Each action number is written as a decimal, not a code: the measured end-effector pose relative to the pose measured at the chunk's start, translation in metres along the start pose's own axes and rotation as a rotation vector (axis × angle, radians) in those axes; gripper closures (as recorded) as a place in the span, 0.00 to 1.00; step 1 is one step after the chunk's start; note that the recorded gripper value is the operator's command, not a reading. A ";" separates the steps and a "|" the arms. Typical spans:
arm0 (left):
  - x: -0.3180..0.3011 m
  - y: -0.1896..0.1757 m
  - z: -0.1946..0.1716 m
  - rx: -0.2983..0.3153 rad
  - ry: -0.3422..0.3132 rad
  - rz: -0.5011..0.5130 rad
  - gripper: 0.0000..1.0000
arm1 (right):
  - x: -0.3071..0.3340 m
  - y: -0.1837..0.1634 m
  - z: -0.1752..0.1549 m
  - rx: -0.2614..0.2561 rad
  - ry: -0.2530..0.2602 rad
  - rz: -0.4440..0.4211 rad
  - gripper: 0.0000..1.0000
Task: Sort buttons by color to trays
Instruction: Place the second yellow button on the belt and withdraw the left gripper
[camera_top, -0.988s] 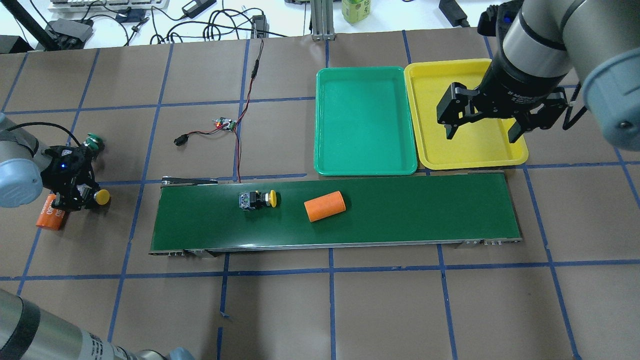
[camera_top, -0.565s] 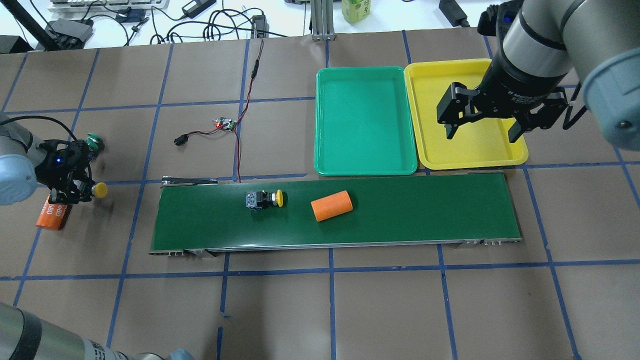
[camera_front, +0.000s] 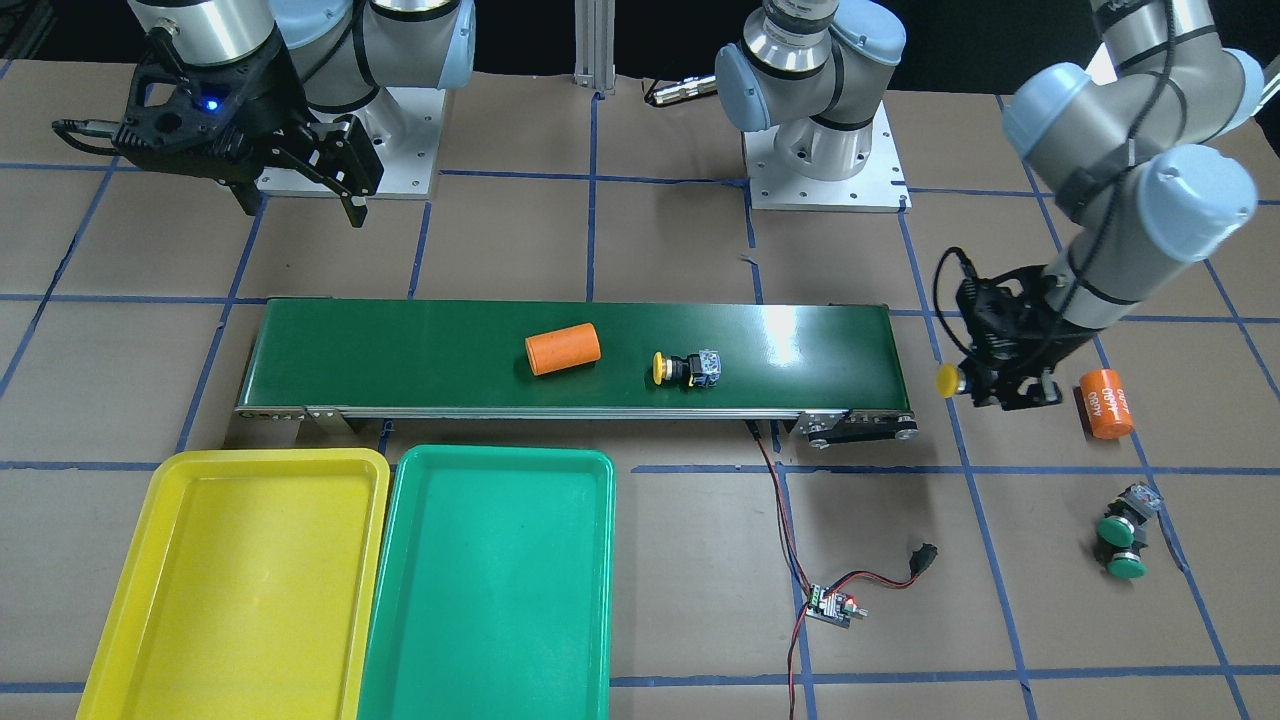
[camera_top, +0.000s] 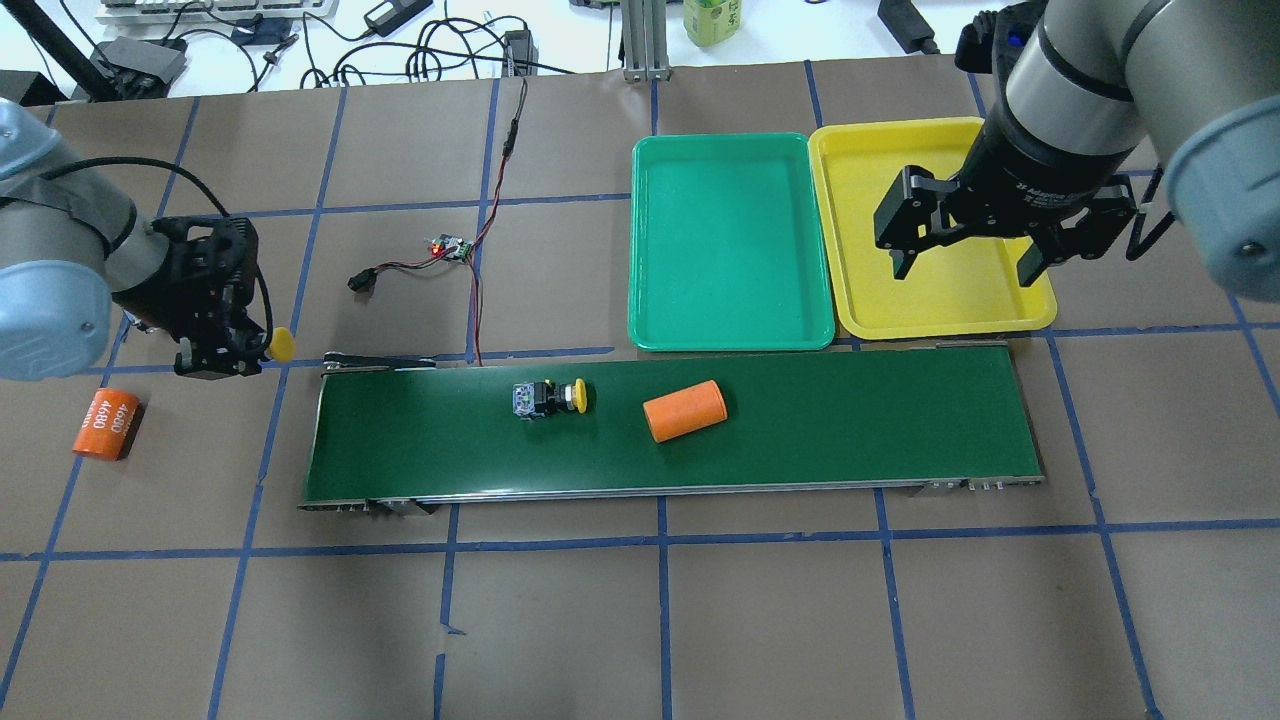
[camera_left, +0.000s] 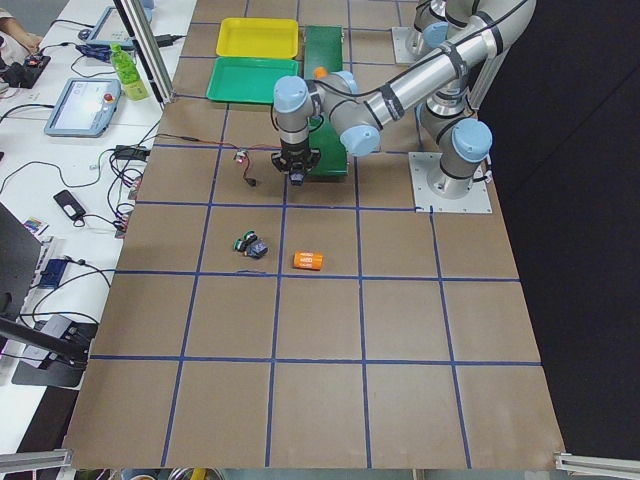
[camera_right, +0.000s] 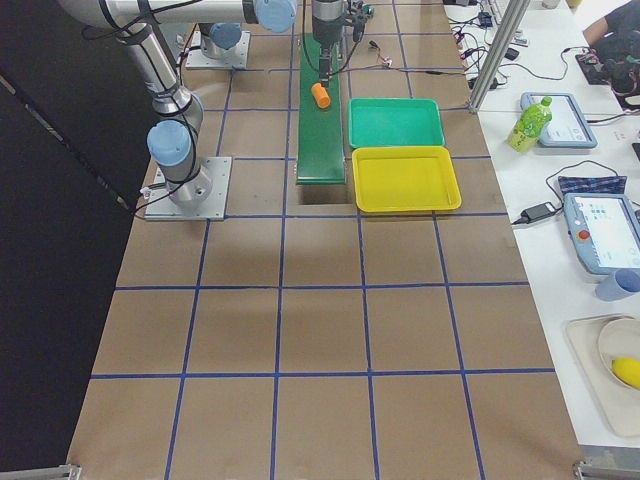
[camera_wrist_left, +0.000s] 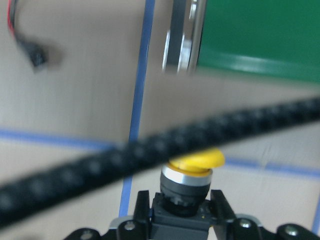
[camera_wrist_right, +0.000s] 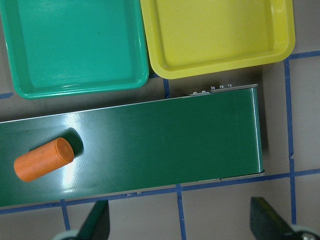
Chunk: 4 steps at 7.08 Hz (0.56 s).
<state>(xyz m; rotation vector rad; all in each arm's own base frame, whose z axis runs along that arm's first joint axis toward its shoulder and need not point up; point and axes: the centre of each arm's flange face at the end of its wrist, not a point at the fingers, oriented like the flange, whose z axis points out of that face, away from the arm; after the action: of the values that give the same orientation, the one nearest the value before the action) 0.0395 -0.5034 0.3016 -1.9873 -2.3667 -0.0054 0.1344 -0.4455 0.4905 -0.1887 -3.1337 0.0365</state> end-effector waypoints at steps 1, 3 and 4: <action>0.020 -0.039 0.004 0.000 0.012 -0.033 1.00 | 0.000 0.000 0.000 0.000 0.000 0.001 0.00; 0.053 -0.104 0.018 -0.011 0.039 -0.083 0.81 | 0.000 0.000 0.001 -0.004 0.000 0.001 0.00; 0.065 -0.122 0.029 -0.018 0.051 -0.078 0.27 | 0.000 0.000 0.001 -0.004 0.001 0.001 0.00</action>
<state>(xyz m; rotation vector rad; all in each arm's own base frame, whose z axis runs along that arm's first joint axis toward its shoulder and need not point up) -0.0928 -0.4592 0.2795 -1.8769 -2.4195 -0.0797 0.1344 -0.4453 0.4896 -0.1897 -3.1328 0.0296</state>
